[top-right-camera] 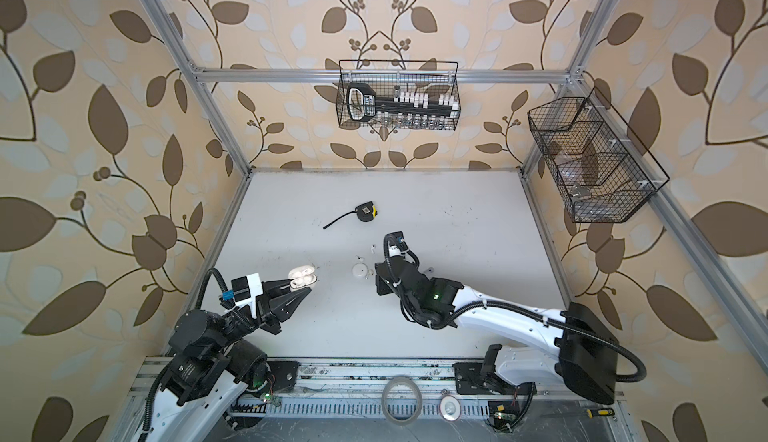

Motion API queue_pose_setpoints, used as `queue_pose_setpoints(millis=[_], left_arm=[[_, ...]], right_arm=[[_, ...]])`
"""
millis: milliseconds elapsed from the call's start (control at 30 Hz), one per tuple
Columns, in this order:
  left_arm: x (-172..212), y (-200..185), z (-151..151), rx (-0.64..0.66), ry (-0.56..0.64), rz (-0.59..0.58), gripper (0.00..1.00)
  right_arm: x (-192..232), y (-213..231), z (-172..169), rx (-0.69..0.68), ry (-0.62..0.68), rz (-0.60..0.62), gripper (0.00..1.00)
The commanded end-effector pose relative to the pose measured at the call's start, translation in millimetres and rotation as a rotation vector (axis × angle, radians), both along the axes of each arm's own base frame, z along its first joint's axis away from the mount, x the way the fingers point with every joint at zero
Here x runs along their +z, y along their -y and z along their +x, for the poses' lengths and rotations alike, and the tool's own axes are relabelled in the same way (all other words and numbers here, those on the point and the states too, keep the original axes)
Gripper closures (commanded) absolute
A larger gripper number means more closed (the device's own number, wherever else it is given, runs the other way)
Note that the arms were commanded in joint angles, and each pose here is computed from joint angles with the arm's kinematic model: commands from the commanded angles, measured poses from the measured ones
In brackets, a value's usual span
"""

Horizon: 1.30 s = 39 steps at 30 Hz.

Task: Insert the wireless bluetooth earbuds into the charging case
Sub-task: 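Move the right gripper back over the remaining white earbuds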

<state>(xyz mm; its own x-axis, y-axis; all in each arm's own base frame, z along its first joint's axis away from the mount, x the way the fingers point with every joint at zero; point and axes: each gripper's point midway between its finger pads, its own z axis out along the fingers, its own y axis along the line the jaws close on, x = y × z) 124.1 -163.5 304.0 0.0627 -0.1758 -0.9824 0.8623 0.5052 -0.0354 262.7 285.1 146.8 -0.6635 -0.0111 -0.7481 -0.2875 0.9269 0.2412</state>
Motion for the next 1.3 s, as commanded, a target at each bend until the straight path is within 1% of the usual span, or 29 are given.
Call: queue_pose_setpoints(millis=[0, 133, 200, 367, 467, 633, 767, 1067, 1267], left_arm=[[22, -5, -9, 0.010, 0.079, -0.020, 1.00], [21, -5, -8, 0.010, 0.079, -0.019, 1.00], [21, -4, -9, 0.002, 0.081, -0.022, 1.00], [21, -3, -9, -0.001, 0.084, -0.024, 1.00], [21, -3, -10, -0.007, 0.085, -0.024, 1.00], [21, -3, -10, -0.009, 0.085, -0.023, 1.00], [21, -3, -10, -0.007, 0.085, -0.023, 1.00], [21, -3, -9, -0.008, 0.087, -0.027, 1.00], [20, -2, -10, -0.015, 0.086, -0.026, 1.00]], right_arm=[[-41, -15, -1, 0.061, -0.168, -0.075, 0.67], [-74, -27, 11, 0.059, -0.212, -0.215, 0.67], [-84, -33, 18, 0.052, -0.216, -0.259, 0.64], [-96, -41, 22, 0.057, -0.228, -0.287, 0.56], [-100, -39, 27, 0.038, -0.223, -0.319, 0.55], [-105, -46, 30, 0.051, -0.230, -0.341, 0.53], [-117, -42, 32, 0.047, -0.238, -0.385, 0.52], [-131, -36, 36, 0.035, -0.249, -0.415, 0.53], [-130, -32, 39, 0.018, -0.247, -0.420, 0.60]])
